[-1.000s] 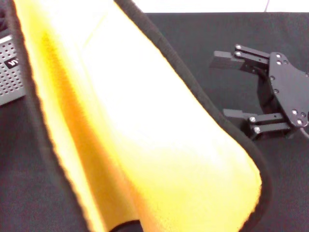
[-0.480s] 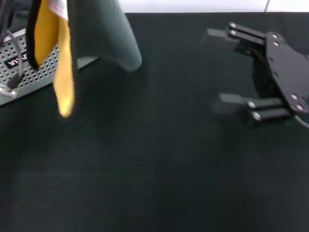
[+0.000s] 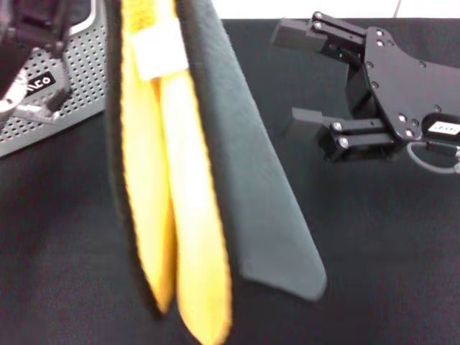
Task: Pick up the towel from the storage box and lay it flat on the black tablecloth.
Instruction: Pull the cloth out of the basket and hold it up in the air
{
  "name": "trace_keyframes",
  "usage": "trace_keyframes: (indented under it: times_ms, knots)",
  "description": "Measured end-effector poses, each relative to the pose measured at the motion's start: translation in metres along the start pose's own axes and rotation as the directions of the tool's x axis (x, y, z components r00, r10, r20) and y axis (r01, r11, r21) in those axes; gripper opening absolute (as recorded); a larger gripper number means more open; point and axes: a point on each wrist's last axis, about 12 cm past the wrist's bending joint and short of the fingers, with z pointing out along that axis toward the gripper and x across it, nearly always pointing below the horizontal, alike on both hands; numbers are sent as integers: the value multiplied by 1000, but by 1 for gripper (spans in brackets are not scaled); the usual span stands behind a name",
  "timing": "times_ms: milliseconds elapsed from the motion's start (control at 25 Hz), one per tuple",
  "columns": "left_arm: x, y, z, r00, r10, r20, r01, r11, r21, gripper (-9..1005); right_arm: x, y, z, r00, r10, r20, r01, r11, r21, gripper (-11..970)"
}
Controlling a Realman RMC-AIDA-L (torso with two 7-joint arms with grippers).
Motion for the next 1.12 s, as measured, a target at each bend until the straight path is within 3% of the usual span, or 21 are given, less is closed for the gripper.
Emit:
trace_keyframes:
  times_ms: [160, 360, 560, 800, 1120]
  knots:
    - [8, -2, -1, 999, 34, -9, -34, 999, -9, 26, -5, 8, 2, 999, 12, 48, -8, 997, -77, 769]
    - [15, -8, -1, 997, 75, -22, -75, 997, 3, 26, -12, 13, -5, 992, 4, 123, 5, 997, -75, 766]
    - [27, -14, 6, 991, 129, -24, -128, 991, 42, 27, -10, 3, -1, 993, -3, 116, 4, 1000, -9, 763]
    - [44, -17, 17, 972, 232, -31, -233, 973, 3, 27, -7, -8, 12, 994, 23, 104, -22, 1000, -10, 760]
    - [48, -9, 22, 953, 299, -56, -301, 953, -32, 27, -7, -1, 19, 992, 38, 121, -29, 997, -76, 755]
